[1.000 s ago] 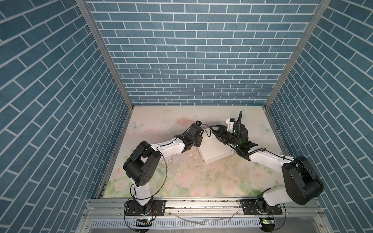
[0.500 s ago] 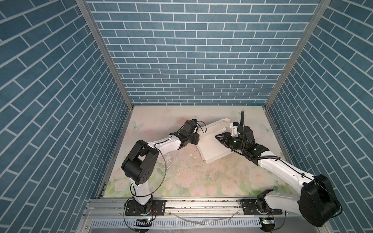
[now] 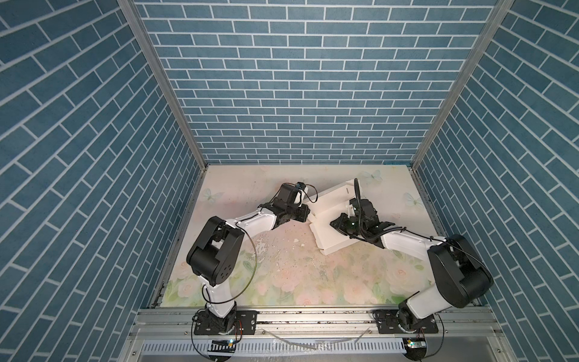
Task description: Fold the paper box
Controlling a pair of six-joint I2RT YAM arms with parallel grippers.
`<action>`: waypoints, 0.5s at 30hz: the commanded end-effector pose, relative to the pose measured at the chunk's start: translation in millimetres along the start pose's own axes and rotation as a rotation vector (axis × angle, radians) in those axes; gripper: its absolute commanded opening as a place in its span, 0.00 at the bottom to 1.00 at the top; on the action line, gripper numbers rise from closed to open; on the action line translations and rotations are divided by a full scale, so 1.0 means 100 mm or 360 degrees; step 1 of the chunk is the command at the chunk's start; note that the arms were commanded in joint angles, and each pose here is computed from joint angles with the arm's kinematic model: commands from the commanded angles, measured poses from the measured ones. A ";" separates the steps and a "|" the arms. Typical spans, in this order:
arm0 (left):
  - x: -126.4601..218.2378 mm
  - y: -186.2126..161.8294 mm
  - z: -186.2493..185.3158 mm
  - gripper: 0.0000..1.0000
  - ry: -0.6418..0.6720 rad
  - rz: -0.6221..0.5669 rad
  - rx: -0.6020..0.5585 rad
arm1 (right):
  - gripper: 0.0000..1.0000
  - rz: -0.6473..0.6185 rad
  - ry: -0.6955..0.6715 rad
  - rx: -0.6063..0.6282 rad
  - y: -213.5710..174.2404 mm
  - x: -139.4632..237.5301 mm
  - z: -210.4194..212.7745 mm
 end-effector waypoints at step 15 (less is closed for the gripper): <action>0.03 0.04 -0.07 0.22 -0.0167 -0.0057 -0.0030 | 0.08 -0.0110 0.0277 0.0072 0.28 -0.36 0.24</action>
Point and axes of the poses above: each gripper's point midway between its finger pads, its own x axis back along the fingers, its own z axis along the line the jaws close on, y = z × x, the point moved 10 cm from there along x, back along the fingers, and after that the axes turned 3 degrees about -x, right-handed, at the moved point
